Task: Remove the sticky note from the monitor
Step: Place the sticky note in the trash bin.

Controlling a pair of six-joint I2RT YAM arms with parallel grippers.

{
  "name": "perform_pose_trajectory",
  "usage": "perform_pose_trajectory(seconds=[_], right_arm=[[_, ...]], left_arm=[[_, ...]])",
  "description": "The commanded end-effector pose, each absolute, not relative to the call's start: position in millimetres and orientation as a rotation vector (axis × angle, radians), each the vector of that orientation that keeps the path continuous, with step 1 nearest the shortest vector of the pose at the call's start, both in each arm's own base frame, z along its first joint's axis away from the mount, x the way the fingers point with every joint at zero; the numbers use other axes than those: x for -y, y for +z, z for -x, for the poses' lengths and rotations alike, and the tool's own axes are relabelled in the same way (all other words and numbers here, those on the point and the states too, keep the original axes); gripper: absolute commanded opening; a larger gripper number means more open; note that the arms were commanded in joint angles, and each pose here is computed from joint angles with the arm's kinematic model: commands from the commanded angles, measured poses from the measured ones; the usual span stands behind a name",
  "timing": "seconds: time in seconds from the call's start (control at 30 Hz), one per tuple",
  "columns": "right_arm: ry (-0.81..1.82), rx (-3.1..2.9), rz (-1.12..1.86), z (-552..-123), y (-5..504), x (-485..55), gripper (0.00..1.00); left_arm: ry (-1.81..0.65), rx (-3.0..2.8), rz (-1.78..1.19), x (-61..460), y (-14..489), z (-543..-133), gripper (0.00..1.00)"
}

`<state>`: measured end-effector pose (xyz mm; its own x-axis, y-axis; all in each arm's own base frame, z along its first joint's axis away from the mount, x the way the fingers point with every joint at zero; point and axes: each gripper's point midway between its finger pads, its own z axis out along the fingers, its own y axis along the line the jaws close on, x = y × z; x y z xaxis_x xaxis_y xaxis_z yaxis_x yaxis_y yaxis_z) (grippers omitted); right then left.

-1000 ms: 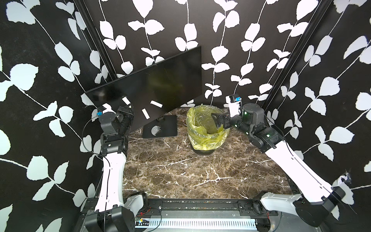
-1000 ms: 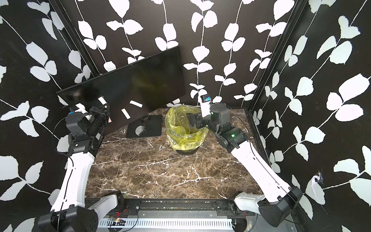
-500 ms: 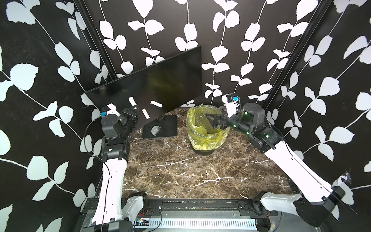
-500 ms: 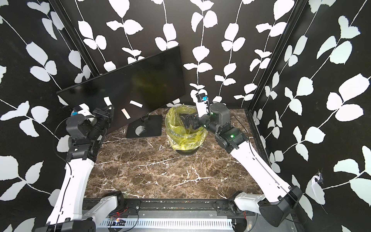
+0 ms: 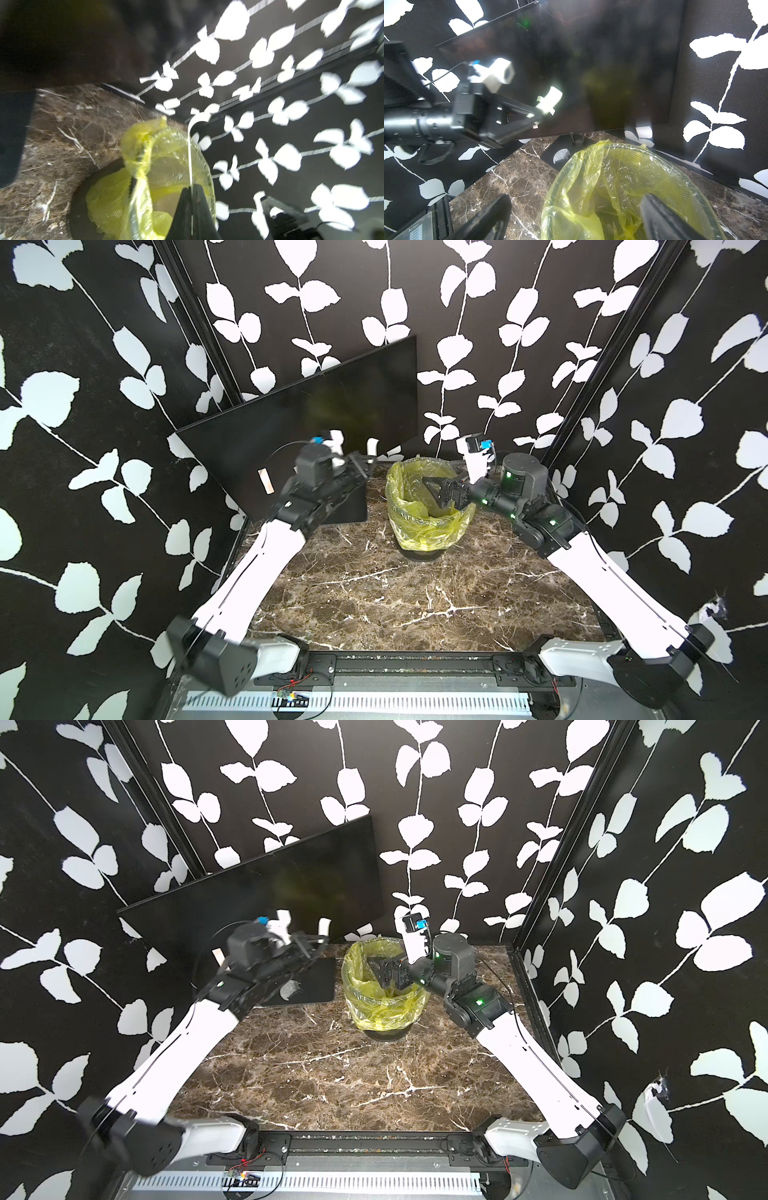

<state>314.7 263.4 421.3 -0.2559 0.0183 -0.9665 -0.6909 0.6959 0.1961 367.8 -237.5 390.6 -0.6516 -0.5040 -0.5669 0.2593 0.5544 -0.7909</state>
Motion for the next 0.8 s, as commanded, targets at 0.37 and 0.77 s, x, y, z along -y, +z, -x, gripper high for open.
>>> perform_pose_trajectory(seconds=[0.37, 0.77], right_arm=[[0.721, -1.629, 0.521, -311, 445, -258, 0.98], [0.674, -1.64, 0.512, -316, 443, -254, 0.99]], left_arm=[[-1.131, -2.254, -0.138, 324, 337, -356, 0.0], [-1.12, -2.213, -0.143, 331, 348, -363, 0.45]])
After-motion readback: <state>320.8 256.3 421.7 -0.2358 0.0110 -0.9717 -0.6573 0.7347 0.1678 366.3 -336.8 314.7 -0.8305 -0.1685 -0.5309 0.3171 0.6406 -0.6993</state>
